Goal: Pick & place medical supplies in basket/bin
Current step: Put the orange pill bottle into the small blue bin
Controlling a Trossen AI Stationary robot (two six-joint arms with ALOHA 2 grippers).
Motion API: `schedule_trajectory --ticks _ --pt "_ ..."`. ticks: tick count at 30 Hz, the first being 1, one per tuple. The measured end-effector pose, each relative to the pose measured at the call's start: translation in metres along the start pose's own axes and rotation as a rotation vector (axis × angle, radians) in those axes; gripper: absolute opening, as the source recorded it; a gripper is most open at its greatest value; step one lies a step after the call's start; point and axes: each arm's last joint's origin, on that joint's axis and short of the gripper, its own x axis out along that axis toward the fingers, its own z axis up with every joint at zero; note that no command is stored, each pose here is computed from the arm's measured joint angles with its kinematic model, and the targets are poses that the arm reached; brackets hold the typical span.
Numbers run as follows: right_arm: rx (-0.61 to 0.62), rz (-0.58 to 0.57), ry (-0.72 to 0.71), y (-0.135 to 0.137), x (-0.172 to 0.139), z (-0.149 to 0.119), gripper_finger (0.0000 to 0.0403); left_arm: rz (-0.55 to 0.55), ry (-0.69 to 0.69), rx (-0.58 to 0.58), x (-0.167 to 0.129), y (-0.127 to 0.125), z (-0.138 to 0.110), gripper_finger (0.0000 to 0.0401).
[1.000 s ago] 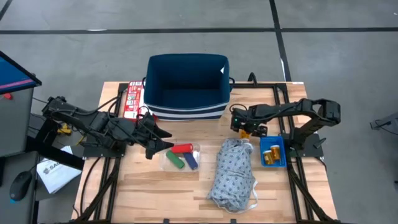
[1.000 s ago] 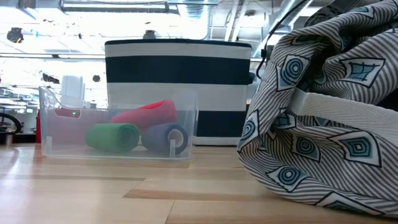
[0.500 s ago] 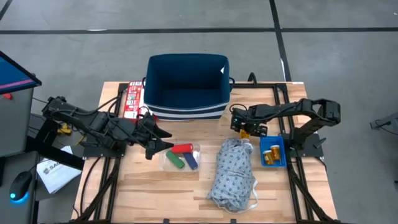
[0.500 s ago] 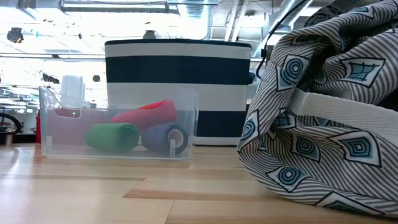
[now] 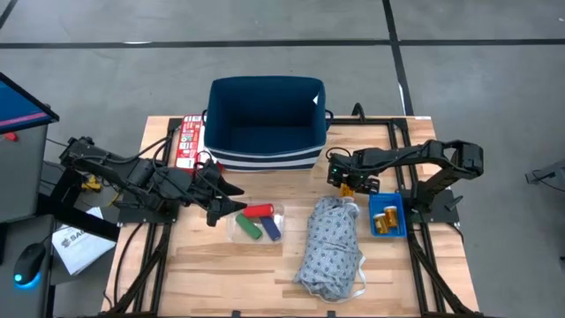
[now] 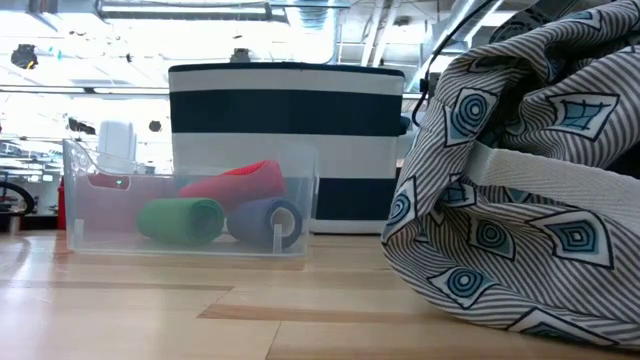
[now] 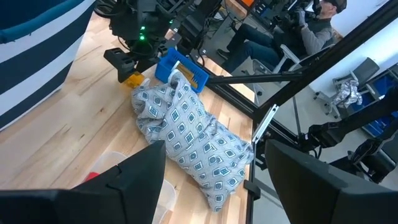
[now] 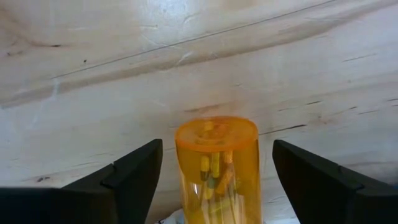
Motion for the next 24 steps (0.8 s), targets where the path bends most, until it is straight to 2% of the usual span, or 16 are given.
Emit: schedule_trajectory --ticks 4,17,24 --pt "0.0 0.0 0.0 0.0 0.0 0.0 0.0286 0.0 0.0 0.0 0.0 0.0 0.0 0.0266" --pt "0.001 0.01 -0.001 0.0009 -0.0002 0.0001 0.0189 0.0 0.0 0.0 0.0 0.0 0.0 0.0266" --pt "0.002 0.026 -0.002 0.004 -0.0024 0.0003 0.0178 -0.001 0.0 0.0 0.0 -0.0001 0.0 0.0266"
